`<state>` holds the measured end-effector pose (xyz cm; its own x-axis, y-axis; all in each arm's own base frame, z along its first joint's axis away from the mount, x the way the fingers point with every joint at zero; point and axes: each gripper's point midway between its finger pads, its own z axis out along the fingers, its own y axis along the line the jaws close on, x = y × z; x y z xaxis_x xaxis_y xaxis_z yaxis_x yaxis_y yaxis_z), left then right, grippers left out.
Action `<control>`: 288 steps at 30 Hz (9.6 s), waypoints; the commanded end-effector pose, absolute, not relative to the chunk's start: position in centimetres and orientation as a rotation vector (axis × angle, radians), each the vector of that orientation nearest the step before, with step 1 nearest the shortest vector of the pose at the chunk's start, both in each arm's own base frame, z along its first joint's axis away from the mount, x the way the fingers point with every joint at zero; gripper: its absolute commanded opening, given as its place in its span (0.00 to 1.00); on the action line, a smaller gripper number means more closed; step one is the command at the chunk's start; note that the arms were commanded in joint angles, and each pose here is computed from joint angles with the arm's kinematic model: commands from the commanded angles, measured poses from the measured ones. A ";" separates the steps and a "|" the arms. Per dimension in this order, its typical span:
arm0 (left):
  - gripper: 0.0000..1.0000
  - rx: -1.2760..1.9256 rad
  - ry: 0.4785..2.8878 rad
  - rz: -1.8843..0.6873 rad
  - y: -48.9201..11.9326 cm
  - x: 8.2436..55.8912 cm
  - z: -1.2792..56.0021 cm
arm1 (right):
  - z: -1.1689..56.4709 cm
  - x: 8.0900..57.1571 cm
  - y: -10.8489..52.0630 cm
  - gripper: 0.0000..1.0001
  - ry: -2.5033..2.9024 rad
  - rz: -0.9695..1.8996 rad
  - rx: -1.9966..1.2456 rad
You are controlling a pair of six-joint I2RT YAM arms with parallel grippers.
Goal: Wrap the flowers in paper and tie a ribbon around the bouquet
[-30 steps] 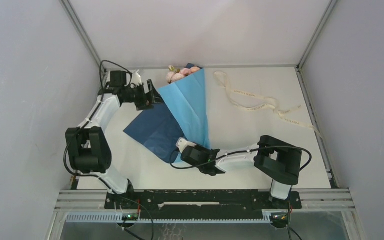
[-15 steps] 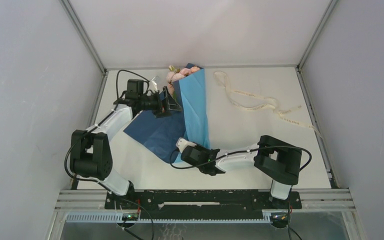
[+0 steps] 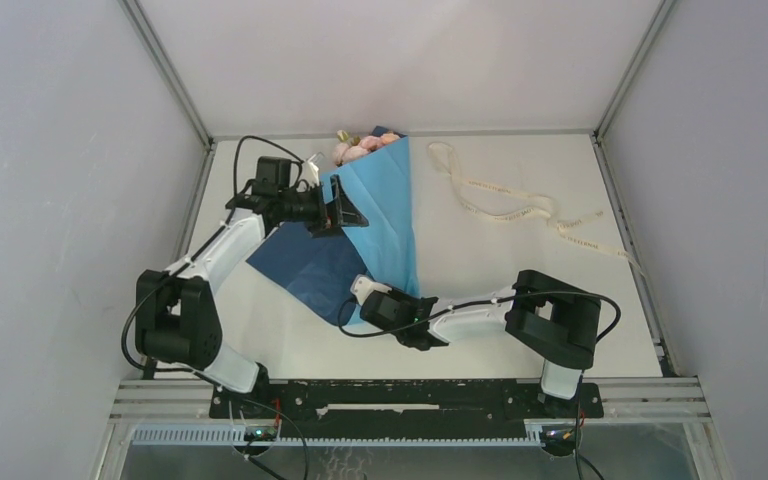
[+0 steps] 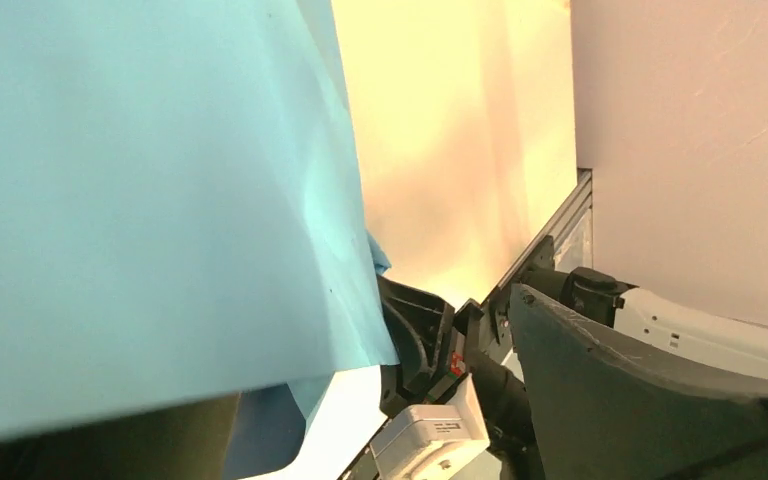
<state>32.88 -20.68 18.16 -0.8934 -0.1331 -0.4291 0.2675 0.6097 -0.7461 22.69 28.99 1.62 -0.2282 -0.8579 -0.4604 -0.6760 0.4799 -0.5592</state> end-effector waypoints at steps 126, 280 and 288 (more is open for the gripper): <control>0.00 0.395 2.802 -0.535 -13.2 38.1 1.2 | 5.1 37.8 27.7 0.00 2.354 1.249 0.004; 0.00 0.530 2.563 -0.767 -33.6 47.5 6.1 | 4.4 35.3 25.5 0.09 2.554 0.960 0.086; 0.00 0.538 2.582 -0.753 -33.4 47.4 4.9 | 7.8 35.9 19.1 0.22 2.503 0.634 0.062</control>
